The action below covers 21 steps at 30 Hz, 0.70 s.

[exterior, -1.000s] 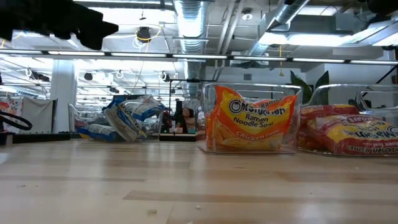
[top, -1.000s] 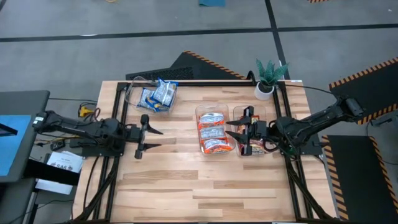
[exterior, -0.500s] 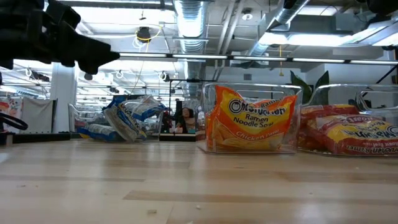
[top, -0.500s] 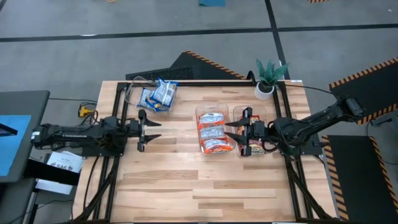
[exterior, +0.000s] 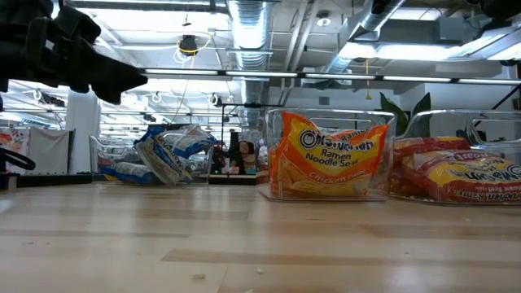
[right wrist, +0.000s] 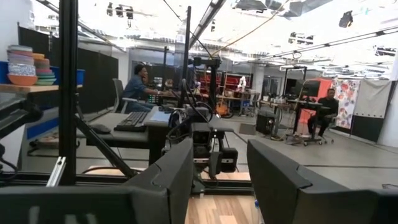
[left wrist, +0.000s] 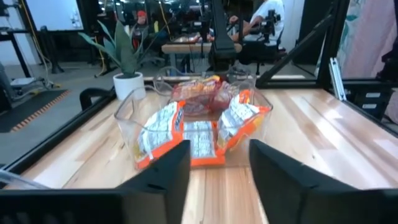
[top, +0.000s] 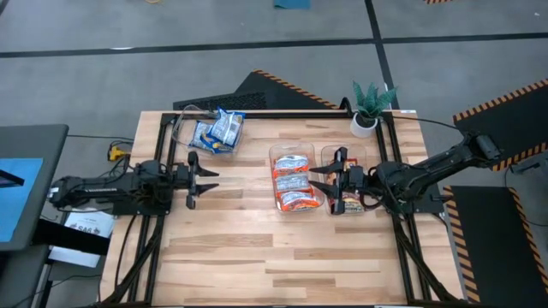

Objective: Sort Maruchan noodles
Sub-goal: Return to Home Position

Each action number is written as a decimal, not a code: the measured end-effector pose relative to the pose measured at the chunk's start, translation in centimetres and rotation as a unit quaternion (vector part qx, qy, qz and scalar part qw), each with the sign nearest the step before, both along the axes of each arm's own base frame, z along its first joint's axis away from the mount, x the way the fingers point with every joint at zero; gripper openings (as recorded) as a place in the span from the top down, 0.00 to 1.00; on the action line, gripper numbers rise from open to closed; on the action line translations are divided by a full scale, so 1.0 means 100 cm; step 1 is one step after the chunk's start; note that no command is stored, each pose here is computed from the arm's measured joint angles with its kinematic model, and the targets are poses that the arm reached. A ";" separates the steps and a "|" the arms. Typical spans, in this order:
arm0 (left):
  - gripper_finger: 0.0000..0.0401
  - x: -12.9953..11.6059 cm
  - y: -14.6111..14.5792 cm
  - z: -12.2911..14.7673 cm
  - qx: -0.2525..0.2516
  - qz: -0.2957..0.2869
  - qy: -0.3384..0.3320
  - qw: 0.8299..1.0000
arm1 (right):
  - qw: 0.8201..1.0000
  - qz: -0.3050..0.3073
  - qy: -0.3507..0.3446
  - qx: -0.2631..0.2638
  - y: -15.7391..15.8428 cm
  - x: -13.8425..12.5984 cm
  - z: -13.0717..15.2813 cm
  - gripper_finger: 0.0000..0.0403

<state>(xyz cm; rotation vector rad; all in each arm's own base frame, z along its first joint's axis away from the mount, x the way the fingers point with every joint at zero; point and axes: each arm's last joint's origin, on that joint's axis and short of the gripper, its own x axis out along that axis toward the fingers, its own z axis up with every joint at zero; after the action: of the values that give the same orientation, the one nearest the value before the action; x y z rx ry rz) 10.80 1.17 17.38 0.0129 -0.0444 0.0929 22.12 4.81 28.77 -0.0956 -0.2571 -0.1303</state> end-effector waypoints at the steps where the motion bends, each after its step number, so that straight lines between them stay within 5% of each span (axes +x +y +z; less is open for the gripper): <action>1: 0.65 -0.001 0.000 -0.001 0.001 0.000 0.003 1.000 | 1.000 0.000 0.000 0.000 0.000 0.000 0.000 0.57; 7: 0.96 -0.004 0.000 -0.004 0.017 0.001 0.018 1.000 | 1.000 -0.001 0.000 0.001 0.000 0.000 0.000 0.57; 16: 1.00 -0.010 -0.001 -0.005 0.027 0.003 0.017 0.999 | 1.000 -0.007 0.024 -0.003 0.000 0.001 -0.004 0.57; 21: 1.00 -0.012 -0.001 -0.004 0.029 0.005 0.012 1.000 | 0.995 -0.088 0.044 0.012 -0.003 -0.003 -0.005 0.58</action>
<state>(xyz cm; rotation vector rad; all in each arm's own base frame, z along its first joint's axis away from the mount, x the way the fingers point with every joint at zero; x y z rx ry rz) 9.63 1.06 16.98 0.0712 -0.0237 0.1016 21.83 4.46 28.22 -0.0998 -0.1591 -0.3038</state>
